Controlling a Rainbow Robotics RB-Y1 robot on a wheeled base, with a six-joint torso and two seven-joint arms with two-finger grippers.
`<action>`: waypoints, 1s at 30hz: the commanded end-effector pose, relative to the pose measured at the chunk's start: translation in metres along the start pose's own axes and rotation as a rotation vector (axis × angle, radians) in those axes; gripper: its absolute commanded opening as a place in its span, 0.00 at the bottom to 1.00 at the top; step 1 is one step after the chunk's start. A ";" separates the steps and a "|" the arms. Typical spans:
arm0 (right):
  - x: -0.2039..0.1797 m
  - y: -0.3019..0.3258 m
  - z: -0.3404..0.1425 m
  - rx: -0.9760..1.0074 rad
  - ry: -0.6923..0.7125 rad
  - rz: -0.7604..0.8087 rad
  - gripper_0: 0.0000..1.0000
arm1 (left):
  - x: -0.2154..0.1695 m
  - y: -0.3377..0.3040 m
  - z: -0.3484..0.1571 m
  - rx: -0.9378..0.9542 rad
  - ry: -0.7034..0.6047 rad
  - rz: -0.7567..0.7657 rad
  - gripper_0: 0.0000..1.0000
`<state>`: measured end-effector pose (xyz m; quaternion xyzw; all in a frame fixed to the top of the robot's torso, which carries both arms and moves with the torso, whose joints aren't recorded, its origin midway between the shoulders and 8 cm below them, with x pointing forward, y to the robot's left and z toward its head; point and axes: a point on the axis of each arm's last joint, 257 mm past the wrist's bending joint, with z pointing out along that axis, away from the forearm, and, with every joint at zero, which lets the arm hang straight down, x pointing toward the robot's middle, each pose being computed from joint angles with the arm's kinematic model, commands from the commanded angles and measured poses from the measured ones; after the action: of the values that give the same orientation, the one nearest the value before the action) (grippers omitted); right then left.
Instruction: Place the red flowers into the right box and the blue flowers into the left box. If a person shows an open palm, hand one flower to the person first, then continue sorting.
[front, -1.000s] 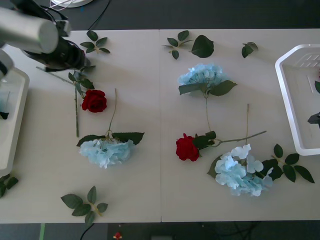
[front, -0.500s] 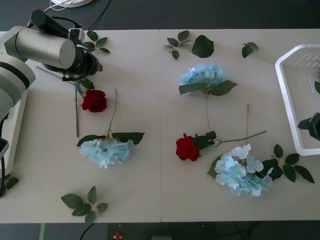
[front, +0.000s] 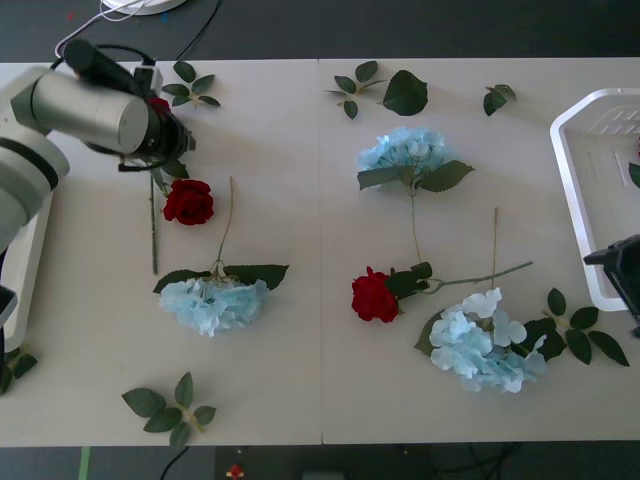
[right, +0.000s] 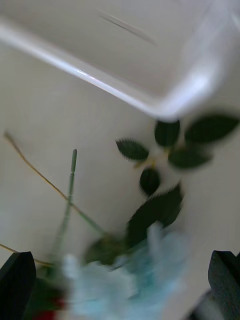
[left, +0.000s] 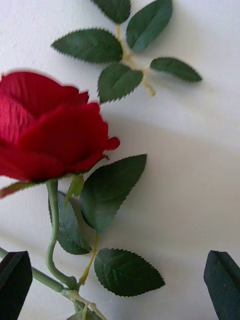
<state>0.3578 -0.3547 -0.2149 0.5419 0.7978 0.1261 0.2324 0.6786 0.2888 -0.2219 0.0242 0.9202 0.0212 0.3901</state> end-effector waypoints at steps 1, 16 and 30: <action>0.024 0.025 -0.002 -0.009 0.015 0.109 1.00 | 0.020 0.034 0.008 -0.039 -0.016 -0.075 1.00; 0.067 0.080 0.040 -0.054 0.014 0.829 1.00 | 0.024 0.026 0.013 -0.019 -0.031 -0.110 1.00; 0.071 0.048 0.060 0.048 -0.072 1.411 1.00 | -0.014 0.022 0.009 0.019 -0.182 -0.144 1.00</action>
<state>0.3990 -0.2780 -0.2571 0.9347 0.2643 0.2073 0.1158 0.6909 0.2913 -0.2269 -0.0053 0.8905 -0.0150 0.4547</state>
